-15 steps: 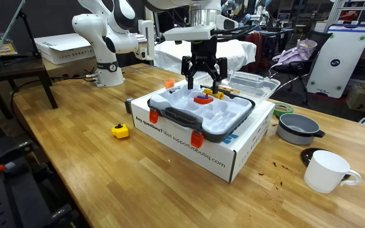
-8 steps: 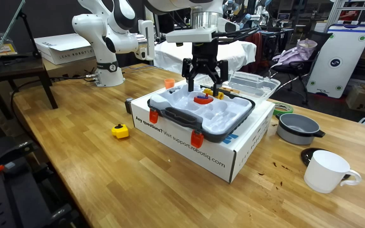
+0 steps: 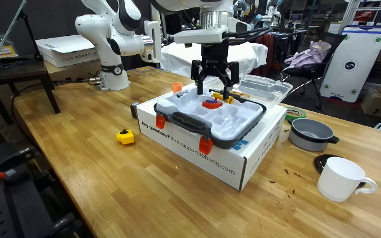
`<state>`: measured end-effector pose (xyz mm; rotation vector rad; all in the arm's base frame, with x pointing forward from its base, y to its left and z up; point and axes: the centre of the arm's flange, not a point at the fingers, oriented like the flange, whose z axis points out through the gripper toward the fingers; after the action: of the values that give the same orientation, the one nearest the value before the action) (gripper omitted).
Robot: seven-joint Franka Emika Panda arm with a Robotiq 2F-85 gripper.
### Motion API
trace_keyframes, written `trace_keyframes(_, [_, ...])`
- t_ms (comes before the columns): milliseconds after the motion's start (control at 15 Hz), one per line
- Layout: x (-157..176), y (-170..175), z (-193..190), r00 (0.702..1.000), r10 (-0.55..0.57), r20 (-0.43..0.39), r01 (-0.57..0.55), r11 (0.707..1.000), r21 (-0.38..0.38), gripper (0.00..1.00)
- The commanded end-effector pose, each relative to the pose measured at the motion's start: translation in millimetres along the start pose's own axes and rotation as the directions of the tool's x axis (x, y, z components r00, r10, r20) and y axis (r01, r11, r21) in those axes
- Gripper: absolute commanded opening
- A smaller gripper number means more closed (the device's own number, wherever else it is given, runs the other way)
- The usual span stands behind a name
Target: Take the measuring tape toy out of the toolbox and put it on the table
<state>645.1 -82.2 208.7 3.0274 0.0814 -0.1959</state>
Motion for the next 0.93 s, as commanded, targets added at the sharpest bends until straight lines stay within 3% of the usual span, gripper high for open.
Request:
trace_keyframes(0, [5.2, 2.0, 1.7, 1.0, 0.002, 0.025, -0.003, 1.0, 0.013, 1.0])
trace_keyframes(333, [8.6, -2.3, 3.9, 1.0, -0.007, 0.029, 0.007, 1.0, 0.013, 1.0])
trace_keyframes(400, [9.5, -2.6, 4.1, 1.0, -0.008, 0.029, 0.008, 1.0, 0.013, 0.93])
trace_keyframes(467, [10.2, -2.7, 4.7, 1.0, -0.008, 0.029, 0.007, 1.0, 0.014, 0.76])
trace_keyframes(533, [10.9, -2.4, 6.1, 1.0, -0.005, 0.03, 0.005, 1.0, 0.014, 0.69])
trace_keyframes(600, [11.2, -2.1, 7.2, 0.999, -0.003, 0.032, 0.003, 1.0, 0.015, 0.68])
trace_keyframes(867, [10.8, -0.6, 7.1, 0.999, -0.002, 0.04, 0.001, 1.0, 0.015, 0.39])
